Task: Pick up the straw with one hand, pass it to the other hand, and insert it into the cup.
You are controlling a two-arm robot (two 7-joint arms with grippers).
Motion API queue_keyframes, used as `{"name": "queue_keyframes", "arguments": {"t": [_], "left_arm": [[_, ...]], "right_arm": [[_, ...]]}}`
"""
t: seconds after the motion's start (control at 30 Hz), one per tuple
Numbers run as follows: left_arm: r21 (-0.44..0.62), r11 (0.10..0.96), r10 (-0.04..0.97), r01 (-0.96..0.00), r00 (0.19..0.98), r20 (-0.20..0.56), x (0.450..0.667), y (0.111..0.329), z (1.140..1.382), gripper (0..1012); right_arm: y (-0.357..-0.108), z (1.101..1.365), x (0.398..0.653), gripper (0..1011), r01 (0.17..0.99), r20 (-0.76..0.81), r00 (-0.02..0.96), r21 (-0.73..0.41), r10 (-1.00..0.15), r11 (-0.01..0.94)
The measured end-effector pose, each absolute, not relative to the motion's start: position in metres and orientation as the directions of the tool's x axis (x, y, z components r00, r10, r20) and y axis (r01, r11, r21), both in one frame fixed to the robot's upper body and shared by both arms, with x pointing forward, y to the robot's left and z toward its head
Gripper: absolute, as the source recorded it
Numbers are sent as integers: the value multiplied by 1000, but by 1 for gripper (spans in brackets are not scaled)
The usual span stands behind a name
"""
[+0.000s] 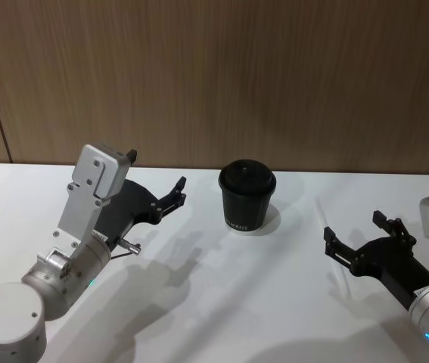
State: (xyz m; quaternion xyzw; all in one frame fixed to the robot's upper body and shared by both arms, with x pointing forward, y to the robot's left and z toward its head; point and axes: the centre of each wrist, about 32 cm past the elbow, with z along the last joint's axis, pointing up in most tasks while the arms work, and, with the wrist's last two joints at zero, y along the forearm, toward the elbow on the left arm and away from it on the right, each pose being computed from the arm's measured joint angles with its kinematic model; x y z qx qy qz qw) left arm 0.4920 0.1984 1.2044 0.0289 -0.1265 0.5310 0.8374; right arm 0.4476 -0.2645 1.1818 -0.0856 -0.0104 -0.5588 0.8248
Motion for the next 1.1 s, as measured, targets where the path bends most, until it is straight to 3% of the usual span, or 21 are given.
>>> {"name": "queue_keyframes", "arguments": {"t": [0.6,1.1], "left_arm": [[-86,434,882,-897,404,242,492,198,1204,1003],[-86,434,882,-897,404,242,492,198,1204,1003]], "right_arm": [[-258,1184,438,1001,896,58,391,-252,-919,365],[-255,1176,442,1001,880,56,409,-287,-911,378]]}}
